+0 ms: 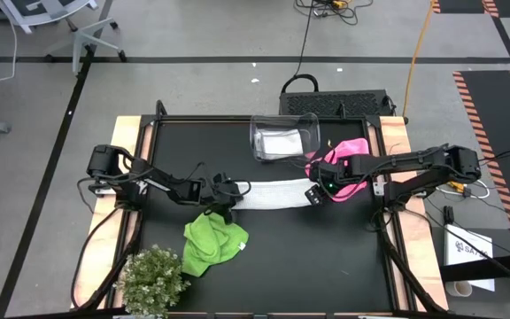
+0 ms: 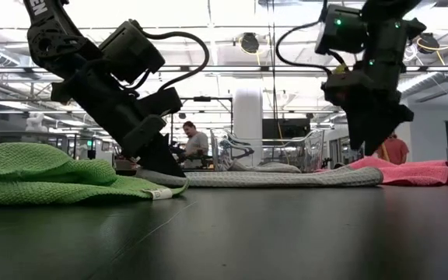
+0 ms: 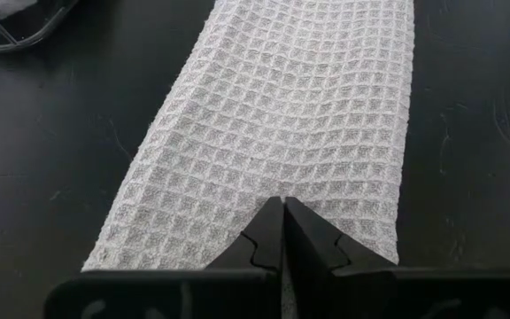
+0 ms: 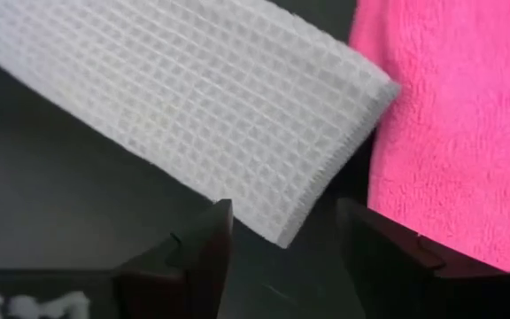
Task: Fold microfiber towels
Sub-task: Fold the gray microfiber cloth
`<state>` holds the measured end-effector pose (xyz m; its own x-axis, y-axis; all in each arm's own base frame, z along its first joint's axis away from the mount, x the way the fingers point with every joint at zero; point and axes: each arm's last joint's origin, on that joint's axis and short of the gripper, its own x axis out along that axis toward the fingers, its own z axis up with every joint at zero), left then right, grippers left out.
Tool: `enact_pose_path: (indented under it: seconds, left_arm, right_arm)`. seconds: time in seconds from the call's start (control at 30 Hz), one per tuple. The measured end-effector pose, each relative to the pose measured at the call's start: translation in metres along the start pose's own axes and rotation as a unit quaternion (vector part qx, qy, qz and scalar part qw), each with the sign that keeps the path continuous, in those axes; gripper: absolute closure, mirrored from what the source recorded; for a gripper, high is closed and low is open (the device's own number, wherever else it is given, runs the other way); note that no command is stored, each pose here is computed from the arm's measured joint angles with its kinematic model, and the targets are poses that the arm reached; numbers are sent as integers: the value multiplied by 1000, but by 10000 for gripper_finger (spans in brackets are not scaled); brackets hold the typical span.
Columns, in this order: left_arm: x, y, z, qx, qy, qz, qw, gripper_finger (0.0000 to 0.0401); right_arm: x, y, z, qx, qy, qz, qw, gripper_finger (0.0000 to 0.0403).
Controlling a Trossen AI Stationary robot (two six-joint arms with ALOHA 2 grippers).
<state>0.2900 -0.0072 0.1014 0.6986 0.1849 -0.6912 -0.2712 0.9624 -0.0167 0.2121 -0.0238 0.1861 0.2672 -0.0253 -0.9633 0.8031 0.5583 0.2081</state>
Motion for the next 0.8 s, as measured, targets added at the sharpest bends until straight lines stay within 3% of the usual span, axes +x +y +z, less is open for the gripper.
enact_pose_path:
  seconds: [0.4,0.8]
  left_arm:
    - [0,0,0,1,0,0,1000,382]
    - [0,0,0,1,0,2,1000,382]
  right_arm:
    - [35,-17,-14,43,-20,27,999,206]
    - [51,-27,-22,63,-53,45,996,206]
